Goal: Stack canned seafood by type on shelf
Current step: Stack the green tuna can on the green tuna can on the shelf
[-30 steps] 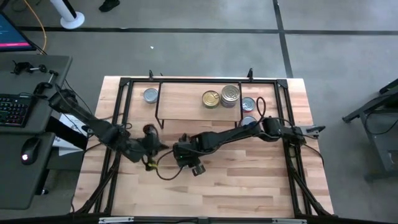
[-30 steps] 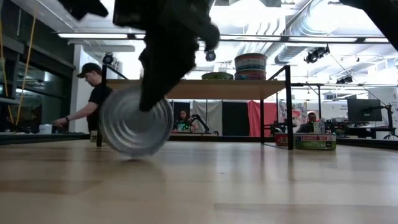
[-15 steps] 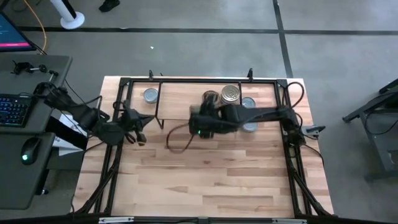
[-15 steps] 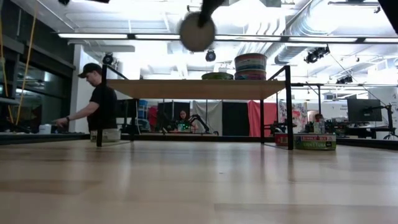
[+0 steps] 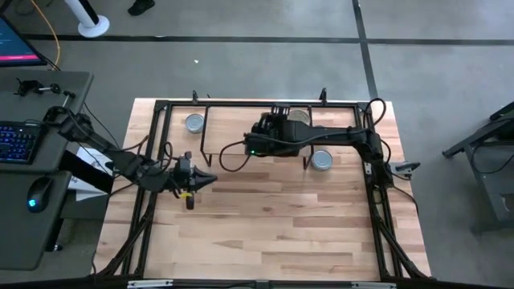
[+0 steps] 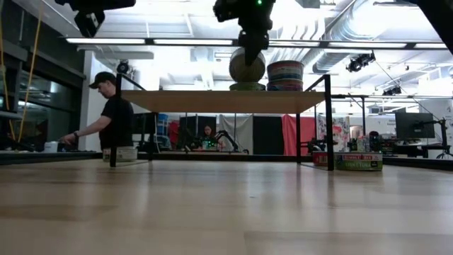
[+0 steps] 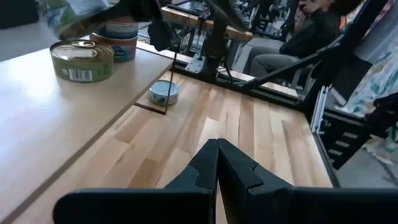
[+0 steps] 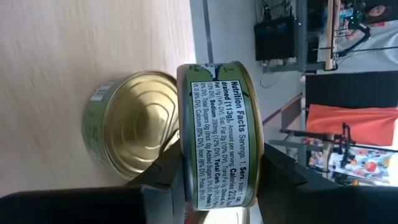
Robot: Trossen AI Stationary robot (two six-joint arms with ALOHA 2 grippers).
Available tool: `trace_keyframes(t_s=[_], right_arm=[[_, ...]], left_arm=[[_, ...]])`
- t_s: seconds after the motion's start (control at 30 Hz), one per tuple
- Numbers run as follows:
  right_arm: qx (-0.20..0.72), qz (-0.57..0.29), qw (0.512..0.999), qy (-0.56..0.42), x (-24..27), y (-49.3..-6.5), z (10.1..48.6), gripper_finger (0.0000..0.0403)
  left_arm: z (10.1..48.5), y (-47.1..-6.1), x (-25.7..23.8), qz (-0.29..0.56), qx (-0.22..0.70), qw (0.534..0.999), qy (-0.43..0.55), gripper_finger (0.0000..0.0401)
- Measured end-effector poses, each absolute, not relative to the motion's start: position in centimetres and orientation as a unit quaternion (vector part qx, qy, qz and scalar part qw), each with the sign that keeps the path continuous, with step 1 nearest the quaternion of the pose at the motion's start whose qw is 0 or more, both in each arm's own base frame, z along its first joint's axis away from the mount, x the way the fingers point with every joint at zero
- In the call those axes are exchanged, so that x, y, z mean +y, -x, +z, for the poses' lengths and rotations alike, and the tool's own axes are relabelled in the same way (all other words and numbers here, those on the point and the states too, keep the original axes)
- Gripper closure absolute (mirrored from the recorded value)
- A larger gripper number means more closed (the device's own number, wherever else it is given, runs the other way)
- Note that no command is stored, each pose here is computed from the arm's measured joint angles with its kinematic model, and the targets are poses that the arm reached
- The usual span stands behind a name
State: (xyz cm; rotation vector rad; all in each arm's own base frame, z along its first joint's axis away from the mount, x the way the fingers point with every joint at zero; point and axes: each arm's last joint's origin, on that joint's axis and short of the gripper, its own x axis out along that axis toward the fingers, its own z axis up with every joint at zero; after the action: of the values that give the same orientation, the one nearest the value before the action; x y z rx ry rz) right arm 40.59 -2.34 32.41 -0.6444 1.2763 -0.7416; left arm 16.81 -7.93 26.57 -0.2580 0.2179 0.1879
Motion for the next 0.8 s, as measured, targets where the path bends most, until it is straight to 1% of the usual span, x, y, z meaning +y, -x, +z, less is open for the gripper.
trace_keyframes(t_s=[0.1, 0.3, 0.37, 0.43, 0.5, 0.57, 0.67, 0.8], right_arm=[[0.580, -0.329, 0.678, 0.309, -2.4, -40.6, 31.6, 0.0285], [0.587, -0.328, 0.667, 0.322, -2.4, -40.8, 30.4, 0.0282], [0.590, -0.328, 0.661, 0.327, -2.4, -40.7, 30.0, 0.0256], [0.597, -0.319, 0.661, 0.323, -2.4, -40.6, 29.7, 0.0222], [0.599, -0.305, 0.673, 0.308, -2.2, -40.8, 29.6, 0.0190], [0.602, -0.288, 0.685, 0.291, -2.1, -40.9, 29.7, 0.0168], [0.599, -0.281, 0.697, 0.277, -2.1, -41.0, 30.1, 0.0152], [0.595, -0.283, 0.700, 0.275, -2.1, -40.9, 30.7, 0.0149]], left_arm=[[26.6, -16.8, -7.9, 0.092, 0.108, 0.984, 0.107, 0.0401], [26.7, -16.8, -7.9, 0.088, 0.110, 0.987, 0.073, 0.0401], [26.7, -16.8, -7.9, 0.089, 0.110, 0.987, 0.073, 0.0401], [26.7, -16.8, -7.9, 0.091, 0.109, 0.987, 0.073, 0.0401], [26.7, -16.8, -7.9, 0.092, 0.109, 0.987, 0.072, 0.0401], [26.7, -16.8, -7.9, 0.092, 0.109, 0.987, 0.072, 0.0401], [26.7, -16.8, -7.9, 0.093, 0.109, 0.987, 0.072, 0.0401], [26.7, -16.8, -7.9, 0.093, 0.109, 0.987, 0.072, 0.0401]])
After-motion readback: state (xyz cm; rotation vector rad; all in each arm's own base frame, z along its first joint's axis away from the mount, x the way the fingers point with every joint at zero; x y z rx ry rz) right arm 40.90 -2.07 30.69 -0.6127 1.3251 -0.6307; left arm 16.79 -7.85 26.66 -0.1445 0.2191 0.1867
